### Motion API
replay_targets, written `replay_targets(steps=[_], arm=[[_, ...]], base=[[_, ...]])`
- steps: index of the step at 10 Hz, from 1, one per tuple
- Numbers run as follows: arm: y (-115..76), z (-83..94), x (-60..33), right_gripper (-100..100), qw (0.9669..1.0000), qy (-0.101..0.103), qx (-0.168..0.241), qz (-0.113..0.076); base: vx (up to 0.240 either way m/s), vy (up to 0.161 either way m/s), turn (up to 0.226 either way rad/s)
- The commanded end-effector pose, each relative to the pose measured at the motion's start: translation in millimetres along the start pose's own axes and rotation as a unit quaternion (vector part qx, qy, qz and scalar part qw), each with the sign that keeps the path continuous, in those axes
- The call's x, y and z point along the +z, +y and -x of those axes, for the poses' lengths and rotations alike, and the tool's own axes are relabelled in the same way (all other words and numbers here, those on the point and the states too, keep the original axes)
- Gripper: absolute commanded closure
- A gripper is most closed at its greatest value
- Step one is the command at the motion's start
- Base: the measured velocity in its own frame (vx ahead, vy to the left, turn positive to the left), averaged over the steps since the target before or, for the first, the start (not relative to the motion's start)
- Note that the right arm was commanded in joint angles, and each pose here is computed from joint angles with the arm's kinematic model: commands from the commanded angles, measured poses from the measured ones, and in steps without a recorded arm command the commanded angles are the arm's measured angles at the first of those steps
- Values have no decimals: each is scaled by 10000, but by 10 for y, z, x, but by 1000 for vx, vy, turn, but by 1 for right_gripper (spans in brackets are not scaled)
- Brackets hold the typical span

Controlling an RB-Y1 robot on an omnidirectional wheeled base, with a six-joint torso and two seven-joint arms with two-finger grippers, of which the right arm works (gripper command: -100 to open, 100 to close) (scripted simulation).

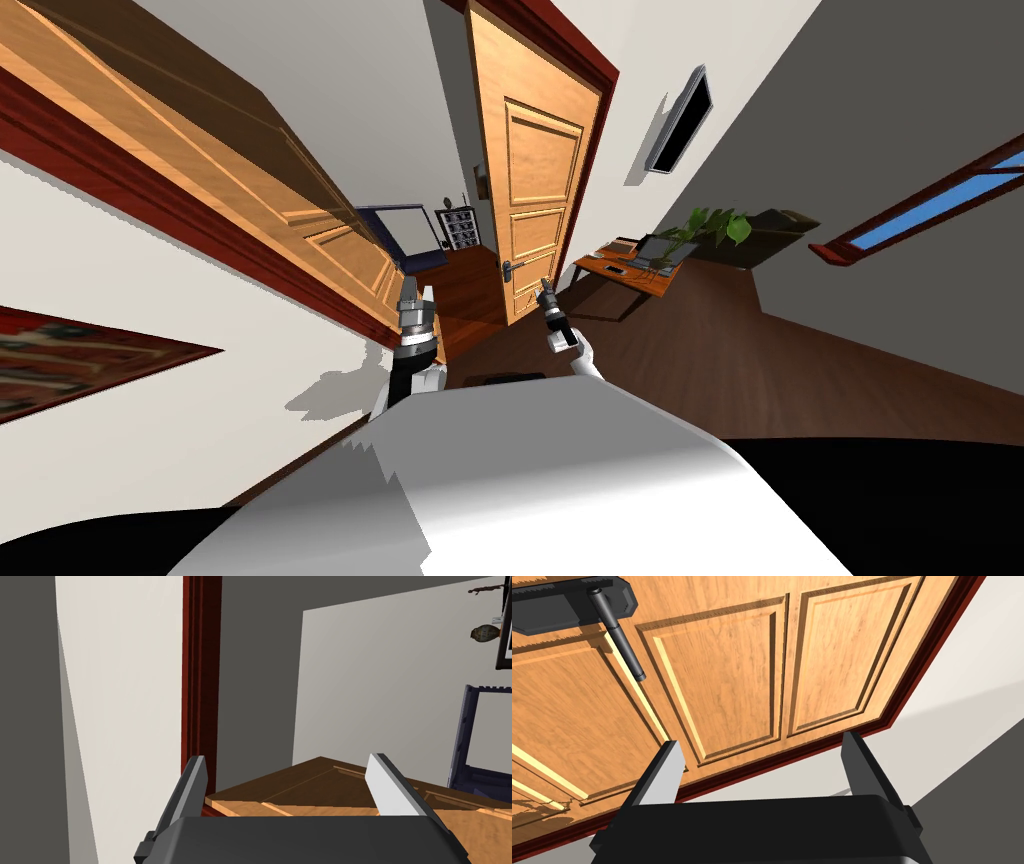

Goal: Push the door open

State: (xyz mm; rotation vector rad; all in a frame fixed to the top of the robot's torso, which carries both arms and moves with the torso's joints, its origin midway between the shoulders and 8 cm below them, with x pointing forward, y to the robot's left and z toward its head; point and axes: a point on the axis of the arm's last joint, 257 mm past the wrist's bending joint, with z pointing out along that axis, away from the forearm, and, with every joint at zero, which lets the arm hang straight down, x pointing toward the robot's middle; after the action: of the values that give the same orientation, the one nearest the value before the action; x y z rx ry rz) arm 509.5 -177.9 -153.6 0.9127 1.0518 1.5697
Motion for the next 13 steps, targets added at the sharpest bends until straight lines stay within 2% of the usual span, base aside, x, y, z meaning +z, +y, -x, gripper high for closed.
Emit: replay_targets(steps=[1, 7, 13], arm=[[-123, -37, 21, -100, 9999, 56, 11, -125], [-532, -101, 88, -100, 9982, 236, 9, -552], [-884, -130, 124, -100, 9949, 376, -25, -940]], base=[[104, -35, 96], [87, -53, 79], [81, -56, 73]])
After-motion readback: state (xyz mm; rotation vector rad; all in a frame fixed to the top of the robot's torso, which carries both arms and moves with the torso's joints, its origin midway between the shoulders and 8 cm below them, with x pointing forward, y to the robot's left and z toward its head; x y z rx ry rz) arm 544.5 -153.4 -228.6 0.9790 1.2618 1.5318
